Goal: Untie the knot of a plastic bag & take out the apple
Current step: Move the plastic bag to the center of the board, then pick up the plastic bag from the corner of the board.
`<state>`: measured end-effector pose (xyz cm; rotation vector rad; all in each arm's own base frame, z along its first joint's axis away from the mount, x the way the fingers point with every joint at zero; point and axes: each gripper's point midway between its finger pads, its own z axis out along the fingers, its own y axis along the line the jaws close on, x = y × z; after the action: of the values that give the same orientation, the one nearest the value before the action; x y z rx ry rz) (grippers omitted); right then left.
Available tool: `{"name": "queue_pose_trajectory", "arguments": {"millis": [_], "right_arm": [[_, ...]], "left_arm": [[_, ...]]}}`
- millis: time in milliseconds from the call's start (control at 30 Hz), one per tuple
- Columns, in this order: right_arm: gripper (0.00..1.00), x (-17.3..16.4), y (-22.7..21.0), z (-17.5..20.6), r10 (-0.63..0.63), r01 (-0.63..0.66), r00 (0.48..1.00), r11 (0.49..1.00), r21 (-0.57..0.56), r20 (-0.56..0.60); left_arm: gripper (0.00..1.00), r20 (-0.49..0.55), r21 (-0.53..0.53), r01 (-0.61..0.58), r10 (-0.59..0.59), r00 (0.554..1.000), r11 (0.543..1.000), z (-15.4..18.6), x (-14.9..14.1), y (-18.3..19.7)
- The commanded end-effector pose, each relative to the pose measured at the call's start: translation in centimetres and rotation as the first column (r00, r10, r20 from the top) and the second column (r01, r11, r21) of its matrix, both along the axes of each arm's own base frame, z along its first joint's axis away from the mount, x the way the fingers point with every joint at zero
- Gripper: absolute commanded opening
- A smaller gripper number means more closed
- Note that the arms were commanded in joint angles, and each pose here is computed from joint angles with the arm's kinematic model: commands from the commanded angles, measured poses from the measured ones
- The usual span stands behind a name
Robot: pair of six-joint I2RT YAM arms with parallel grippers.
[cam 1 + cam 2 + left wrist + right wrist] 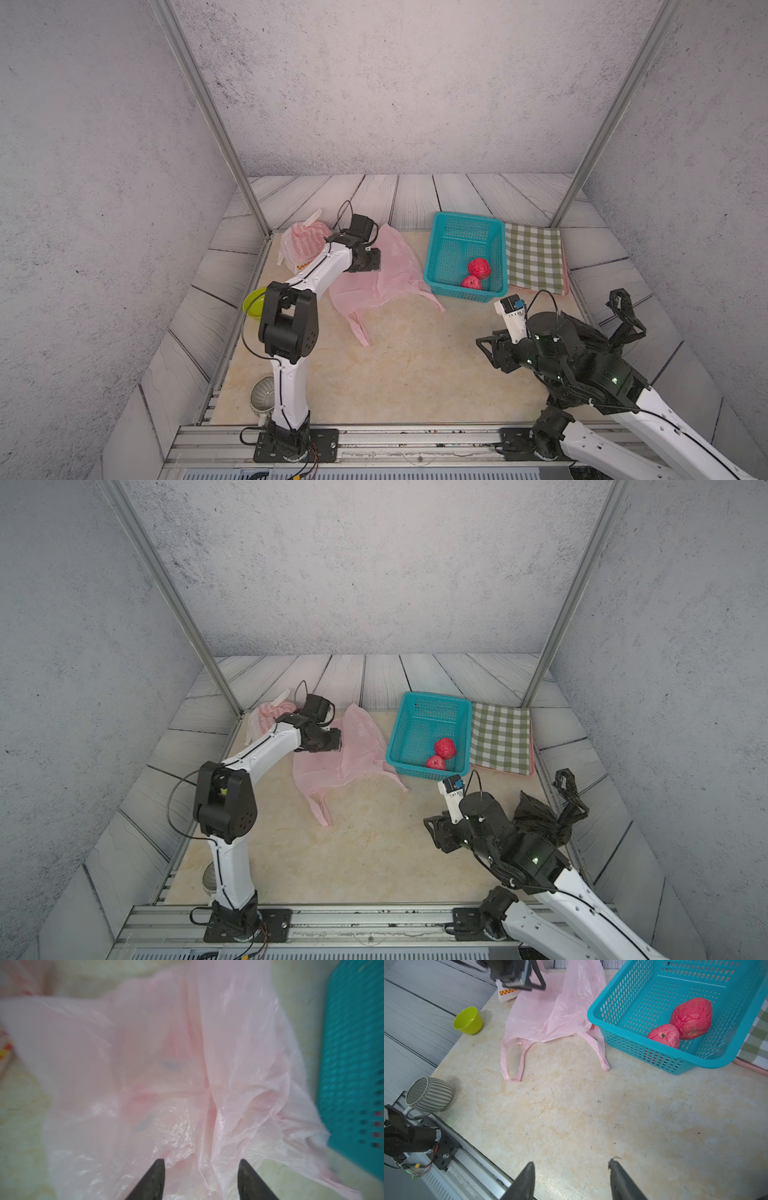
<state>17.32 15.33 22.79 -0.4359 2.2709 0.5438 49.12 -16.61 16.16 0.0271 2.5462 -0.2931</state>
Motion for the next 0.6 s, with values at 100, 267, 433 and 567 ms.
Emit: {"name": "queue_pose_trajectory", "arguments": {"millis": [100,267,433,567], "right_arm": [[0.59,0.0,-0.1,1.0,0.003,-0.004,0.999,1.000,0.019,0.035],[0.60,-0.2,-0.2,1.6,0.008,-0.009,0.999,1.000,0.014,0.035],[0.60,-0.3,-0.3,2.2,0.016,-0.016,0.999,1.000,-0.005,0.028],[0.60,-0.4,-0.5,2.2,0.010,-0.010,1.000,1.000,-0.010,0.025]], "left_arm": [[0.62,0.019,-0.308,-0.272,0.291,0.956,0.912,3.6,4.8,11.8],[0.60,-0.038,-0.455,-0.423,0.458,0.888,0.784,1.2,7.5,19.0],[0.65,-0.060,-0.431,-0.472,0.497,0.865,0.769,-0.5,9.1,22.1],[0.76,-0.071,-0.349,-0.499,0.509,0.858,0.793,-1.9,9.3,23.8]]}}
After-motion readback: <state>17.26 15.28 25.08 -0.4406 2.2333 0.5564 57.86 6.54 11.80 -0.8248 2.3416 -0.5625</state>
